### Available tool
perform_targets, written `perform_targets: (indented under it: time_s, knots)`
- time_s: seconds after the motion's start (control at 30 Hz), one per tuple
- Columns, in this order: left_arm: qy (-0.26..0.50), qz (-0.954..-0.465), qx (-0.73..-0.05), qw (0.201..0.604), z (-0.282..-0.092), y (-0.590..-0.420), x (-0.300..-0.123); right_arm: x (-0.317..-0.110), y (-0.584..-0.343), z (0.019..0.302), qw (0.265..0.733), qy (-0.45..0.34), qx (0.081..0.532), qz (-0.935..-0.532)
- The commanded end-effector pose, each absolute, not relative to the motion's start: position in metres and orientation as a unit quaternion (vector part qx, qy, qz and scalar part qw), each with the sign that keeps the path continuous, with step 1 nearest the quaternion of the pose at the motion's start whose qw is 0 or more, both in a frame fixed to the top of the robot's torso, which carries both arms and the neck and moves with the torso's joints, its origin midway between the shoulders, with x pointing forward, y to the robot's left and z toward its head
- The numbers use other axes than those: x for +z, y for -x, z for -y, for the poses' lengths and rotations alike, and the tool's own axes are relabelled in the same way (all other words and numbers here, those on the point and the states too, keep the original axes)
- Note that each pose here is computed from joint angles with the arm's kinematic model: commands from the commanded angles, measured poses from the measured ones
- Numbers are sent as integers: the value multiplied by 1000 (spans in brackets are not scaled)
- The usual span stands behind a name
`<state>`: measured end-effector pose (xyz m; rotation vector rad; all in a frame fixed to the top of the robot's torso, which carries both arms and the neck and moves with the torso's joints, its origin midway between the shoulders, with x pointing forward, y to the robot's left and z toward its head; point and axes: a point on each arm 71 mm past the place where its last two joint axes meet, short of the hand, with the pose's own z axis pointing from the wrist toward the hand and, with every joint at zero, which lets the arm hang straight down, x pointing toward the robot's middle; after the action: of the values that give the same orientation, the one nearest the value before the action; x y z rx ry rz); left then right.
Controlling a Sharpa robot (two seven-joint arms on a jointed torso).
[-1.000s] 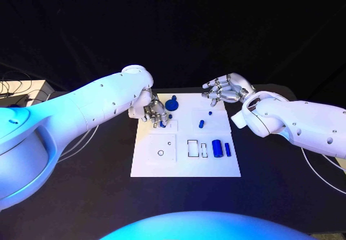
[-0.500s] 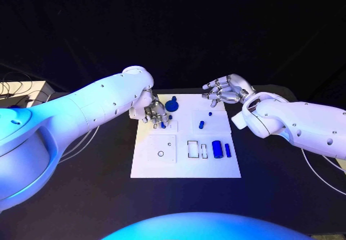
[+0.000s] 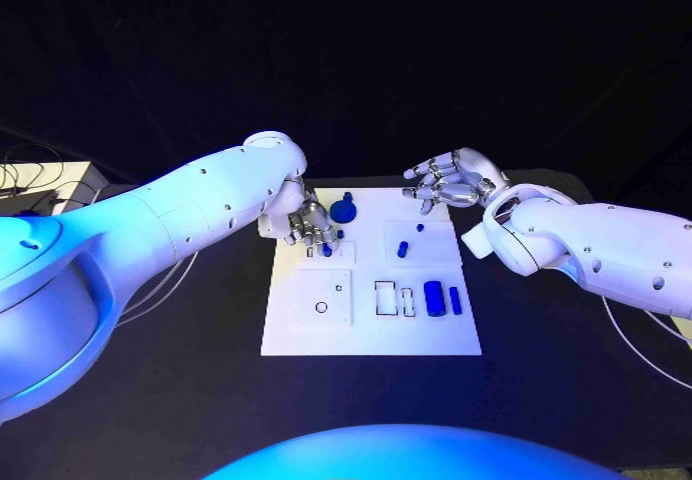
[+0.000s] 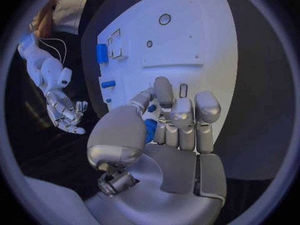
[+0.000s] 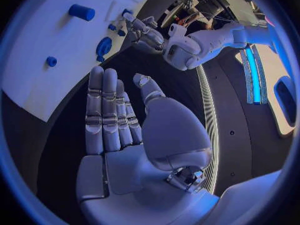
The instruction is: Assemble the parts on the task board
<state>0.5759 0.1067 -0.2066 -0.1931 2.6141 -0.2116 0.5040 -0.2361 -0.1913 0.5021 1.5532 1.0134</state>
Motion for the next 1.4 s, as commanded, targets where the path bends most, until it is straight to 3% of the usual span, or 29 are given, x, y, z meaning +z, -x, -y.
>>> perform_targets:
  time_s: [0.03,0.57,1.0,1.4]
  knots:
    - [71,-962,-74,254,-108,-576,-208,-191,-503,234,572,-203,436,-665]
    - [61,-963,-73,251,-111,-573,-208,-191,-503,236,573,-203,435,-665]
    - [67,-957,-84,271,-114,-574,-205,-191,-503,236,573,-203,435,-664]
    - [91,-947,-131,279,-120,-570,-188,-191,-503,238,575,-204,434,-664]
